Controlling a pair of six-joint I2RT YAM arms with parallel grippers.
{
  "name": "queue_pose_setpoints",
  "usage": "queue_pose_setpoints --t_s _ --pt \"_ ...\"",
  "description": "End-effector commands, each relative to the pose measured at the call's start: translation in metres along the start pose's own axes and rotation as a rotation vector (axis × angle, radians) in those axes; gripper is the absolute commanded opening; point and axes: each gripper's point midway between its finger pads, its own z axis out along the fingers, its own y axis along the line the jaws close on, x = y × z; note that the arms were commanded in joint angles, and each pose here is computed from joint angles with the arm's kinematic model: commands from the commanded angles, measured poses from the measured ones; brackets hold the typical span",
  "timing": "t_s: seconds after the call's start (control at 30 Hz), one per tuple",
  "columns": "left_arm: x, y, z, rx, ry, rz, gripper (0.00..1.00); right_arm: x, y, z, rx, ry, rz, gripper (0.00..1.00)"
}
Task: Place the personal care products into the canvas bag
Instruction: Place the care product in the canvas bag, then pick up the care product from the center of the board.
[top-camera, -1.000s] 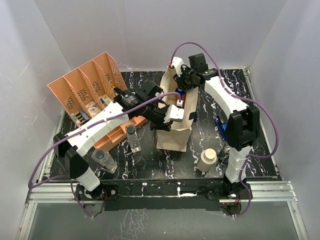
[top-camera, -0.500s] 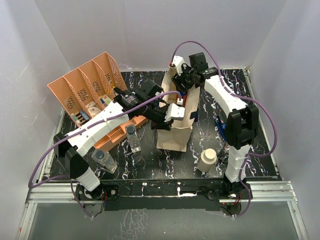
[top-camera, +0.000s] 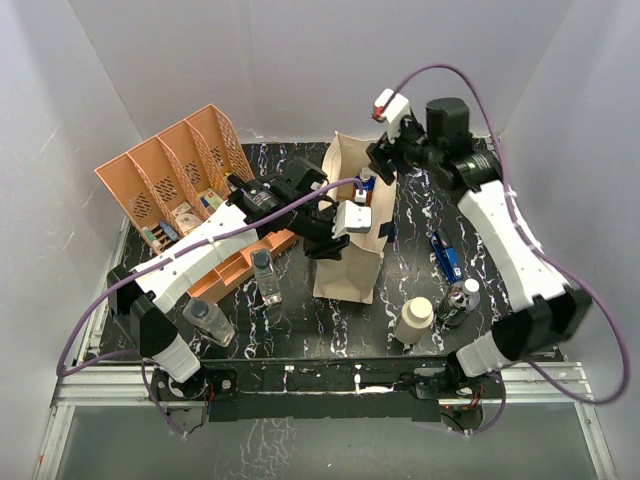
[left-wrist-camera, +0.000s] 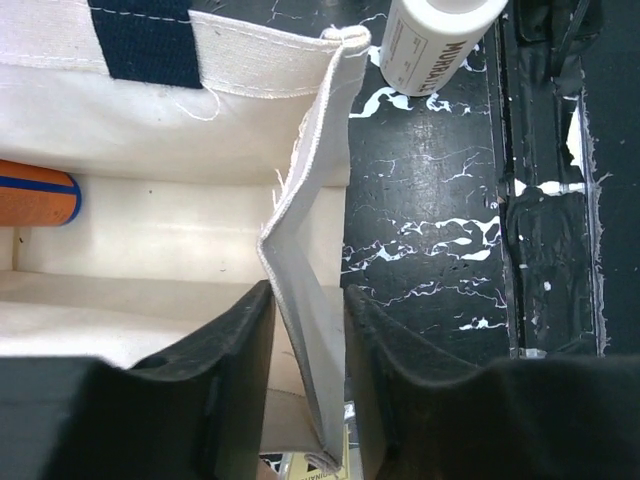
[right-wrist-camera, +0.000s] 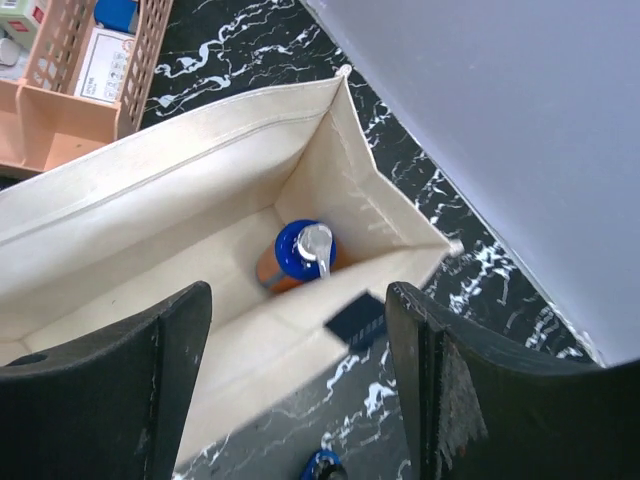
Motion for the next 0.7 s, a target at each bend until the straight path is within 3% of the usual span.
queue_pose_setpoints --t_s 0.0,0.2,0.67 --pt "-0.01 0.002 -0.009 -0.047 -0.024 -0.011 0.38 -0.003 0.001 -0.046 0.108 -0.034 -0.017 0.73" --pt "-0.013 0.006 -0.012 -0.074 -0.026 -0.028 0.49 0.061 0.001 -0.105 0.208 0.084 0.028 0.74" --pt "-0.009 0.002 -0.008 -0.058 -0.031 -0.033 0.51 0.193 0.064 -0.211 0.281 0.372 0.207 0.74"
